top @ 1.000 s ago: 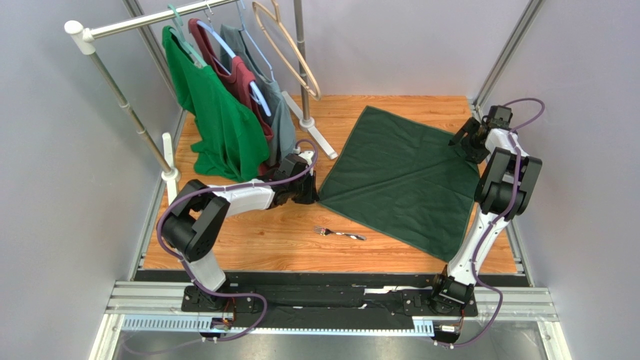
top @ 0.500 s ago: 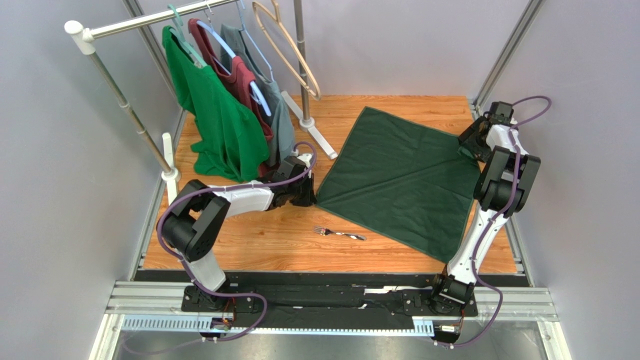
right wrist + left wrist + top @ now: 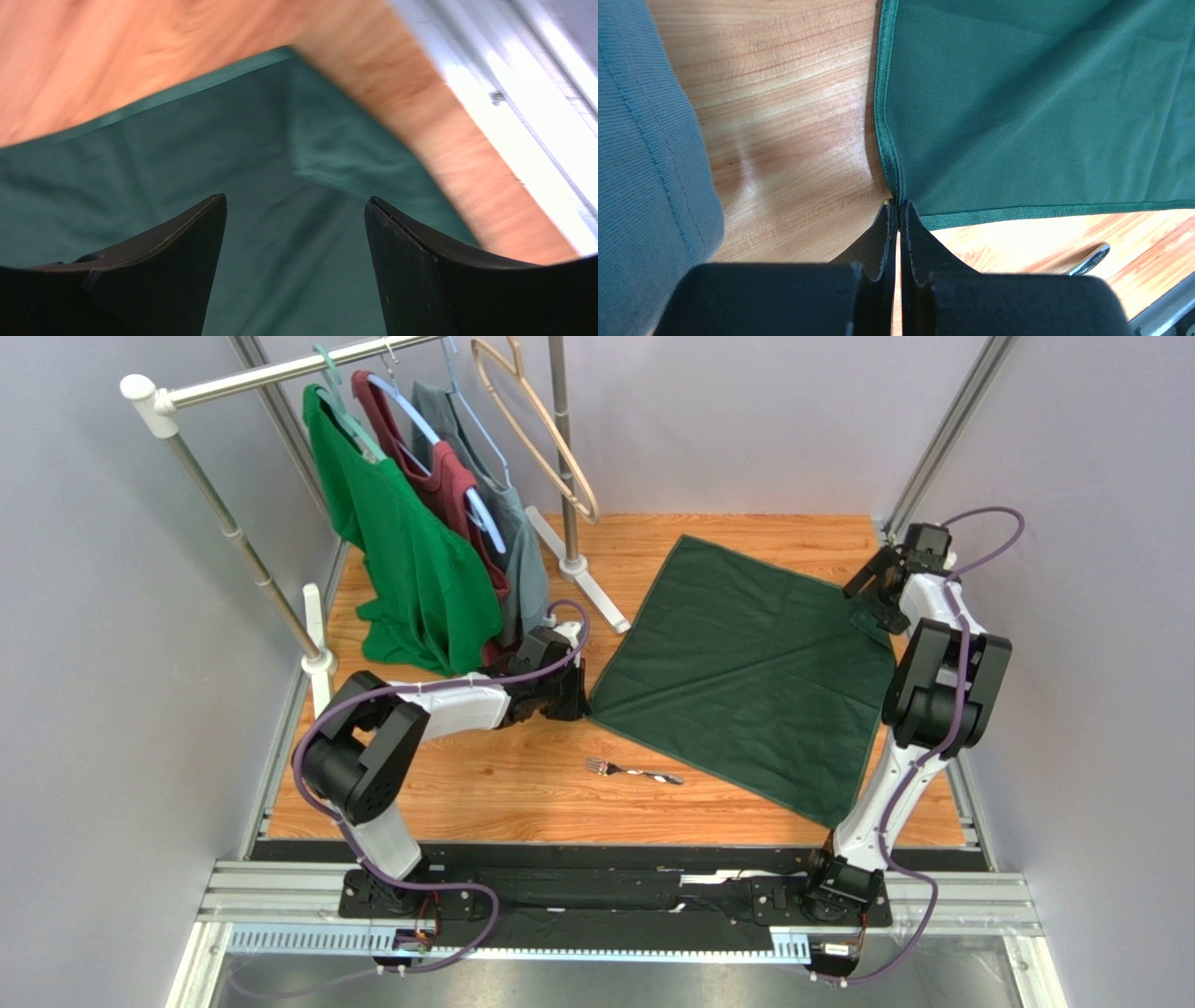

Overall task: Fold the napkin, place the utensils inside, and roll it up
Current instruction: Flatten the napkin out

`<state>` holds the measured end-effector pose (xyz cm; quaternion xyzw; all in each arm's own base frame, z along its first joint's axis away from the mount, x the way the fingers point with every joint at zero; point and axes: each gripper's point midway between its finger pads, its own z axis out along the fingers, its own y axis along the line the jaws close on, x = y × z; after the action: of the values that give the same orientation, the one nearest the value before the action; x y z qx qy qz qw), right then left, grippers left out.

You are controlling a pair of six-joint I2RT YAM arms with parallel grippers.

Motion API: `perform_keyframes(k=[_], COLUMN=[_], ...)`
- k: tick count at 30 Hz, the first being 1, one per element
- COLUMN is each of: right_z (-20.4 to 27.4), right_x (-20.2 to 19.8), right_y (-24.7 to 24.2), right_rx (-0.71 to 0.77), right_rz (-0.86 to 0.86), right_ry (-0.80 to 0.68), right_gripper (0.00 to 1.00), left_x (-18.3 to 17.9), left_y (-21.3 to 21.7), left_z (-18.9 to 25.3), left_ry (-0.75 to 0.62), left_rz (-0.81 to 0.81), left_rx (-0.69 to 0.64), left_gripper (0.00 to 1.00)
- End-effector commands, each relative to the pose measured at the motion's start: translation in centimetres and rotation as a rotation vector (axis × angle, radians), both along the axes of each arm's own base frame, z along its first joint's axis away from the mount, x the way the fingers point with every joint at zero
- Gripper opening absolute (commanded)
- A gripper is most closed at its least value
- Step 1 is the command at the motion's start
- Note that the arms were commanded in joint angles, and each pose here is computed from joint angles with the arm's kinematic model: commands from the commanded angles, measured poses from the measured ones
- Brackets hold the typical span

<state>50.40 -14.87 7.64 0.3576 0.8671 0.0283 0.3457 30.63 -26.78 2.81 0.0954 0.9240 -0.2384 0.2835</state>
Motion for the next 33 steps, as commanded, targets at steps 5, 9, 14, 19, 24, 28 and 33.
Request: perform_keyframes(k=[5,9,14,19,24,28,33], right_z=[0.3,-1.5,-2.8,-3.1,-2.7,-2.3,-0.7], right_x=[4.2,4.6,4.4,3.6,3.3,3.0,4.3], right_y=[4.2,3.6,2.0,-0.1,-1.9,-4.0,-5.9], right_rx=[0.062,0.054,0.046,0.017,-0.016,-0.096,-0.178], right_rz=[0.165,0.149,0.095,0.032,-0.001,-0.044,-0.055], right_ry=[-0.061,-0.019,0.031,0.058,0.066,0.101,0.077], right_gripper=[0.75,0.76,0.75,0.76,0.76,0.76,0.76], left_x=[1.0,1.1,1.0,0.9,0.8,0.7,0.6], left_y=[-0.9,-0.8,-0.3,0.2,1.1,1.5,1.6], left_z=[2.0,2.1,1.9,1.8,1.7,1.8,1.6], left_ry=[-0.056,-0.058,-0.058,-0.063,-0.069,-0.07,-0.065], left_rz=[-0.011,-0.006,0.007,0.027,0.051,0.066,0.066], left_rx=[-0.051,-0.051,-0.032,-0.024,-0.007,-0.005,-0.002], left_gripper=[0.0,0.0,0.0,0.0,0.0,0.0,0.0])
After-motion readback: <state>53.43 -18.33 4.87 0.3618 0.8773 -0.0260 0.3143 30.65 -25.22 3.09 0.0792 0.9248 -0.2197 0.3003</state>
